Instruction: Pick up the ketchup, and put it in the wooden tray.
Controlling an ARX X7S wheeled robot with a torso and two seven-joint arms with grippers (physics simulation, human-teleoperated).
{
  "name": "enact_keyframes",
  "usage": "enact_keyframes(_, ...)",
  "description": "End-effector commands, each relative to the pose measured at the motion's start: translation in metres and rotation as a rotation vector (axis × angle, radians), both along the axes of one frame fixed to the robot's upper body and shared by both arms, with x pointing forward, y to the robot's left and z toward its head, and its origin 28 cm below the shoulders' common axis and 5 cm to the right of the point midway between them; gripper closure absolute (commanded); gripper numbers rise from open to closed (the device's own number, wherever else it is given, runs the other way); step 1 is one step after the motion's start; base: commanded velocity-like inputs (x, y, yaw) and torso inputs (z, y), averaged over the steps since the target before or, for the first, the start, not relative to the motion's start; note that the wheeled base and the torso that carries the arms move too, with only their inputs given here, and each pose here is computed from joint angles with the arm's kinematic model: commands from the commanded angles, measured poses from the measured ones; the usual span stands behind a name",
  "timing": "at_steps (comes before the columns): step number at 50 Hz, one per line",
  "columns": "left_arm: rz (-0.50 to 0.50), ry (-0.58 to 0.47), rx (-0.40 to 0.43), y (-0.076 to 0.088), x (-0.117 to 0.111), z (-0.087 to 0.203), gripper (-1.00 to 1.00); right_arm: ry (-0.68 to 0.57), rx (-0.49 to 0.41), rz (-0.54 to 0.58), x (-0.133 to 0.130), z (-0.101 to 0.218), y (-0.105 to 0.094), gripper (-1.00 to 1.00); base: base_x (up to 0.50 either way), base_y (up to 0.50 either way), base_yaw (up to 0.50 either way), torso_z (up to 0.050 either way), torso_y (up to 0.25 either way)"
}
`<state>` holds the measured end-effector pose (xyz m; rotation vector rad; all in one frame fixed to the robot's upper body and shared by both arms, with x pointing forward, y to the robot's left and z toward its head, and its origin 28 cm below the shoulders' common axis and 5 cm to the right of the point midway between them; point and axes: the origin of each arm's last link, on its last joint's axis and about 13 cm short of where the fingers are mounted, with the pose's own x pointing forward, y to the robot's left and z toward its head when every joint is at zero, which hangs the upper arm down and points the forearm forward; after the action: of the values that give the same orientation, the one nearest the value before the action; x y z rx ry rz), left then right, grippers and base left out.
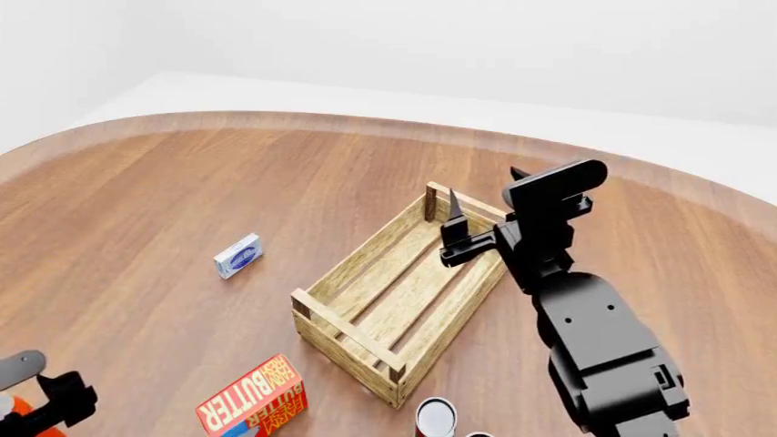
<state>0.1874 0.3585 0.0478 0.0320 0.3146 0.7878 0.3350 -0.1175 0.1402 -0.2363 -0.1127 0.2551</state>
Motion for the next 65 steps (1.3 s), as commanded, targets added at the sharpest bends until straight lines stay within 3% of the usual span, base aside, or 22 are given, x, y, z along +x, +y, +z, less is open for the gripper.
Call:
enact_keyframes(1, 0.043, 0.011, -0.024, 0.004, 0.006, -0.011, -1.00, 0.001, 0.000, -0.002, 0.000, 0.000, 0.000, -1.00, 0.00, 0.00, 0.00, 0.000, 0.000)
enact_keyframes(14, 0.091, 0.014, -0.038, 0.009, 0.013, -0.017, -1.00, 0.002, 0.000, -0.010, 0.000, -0.001, -0.002, -1.00, 0.00, 0.00, 0.00, 0.000, 0.000)
enact_keyframes(49, 0.102, 0.018, -0.051, 0.013, 0.046, -0.030, -1.00, 0.002, 0.008, -0.025, -0.002, -0.001, -0.005, -1.00, 0.00, 0.00, 0.00, 0.000, 0.000)
enact_keyframes(50, 0.105, 0.019, -0.052, 0.013, 0.047, -0.031, 1.00, 0.001, 0.008, -0.026, -0.002, -0.001, -0.005, -1.00, 0.00, 0.00, 0.00, 0.000, 0.000)
enact_keyframes(65, 0.112, -0.013, -0.054, 0.016, 0.051, -0.031, 1.00, 0.000, 0.010, -0.034, -0.002, 0.000, -0.006, -1.00, 0.00, 0.00, 0.00, 0.000, 0.000)
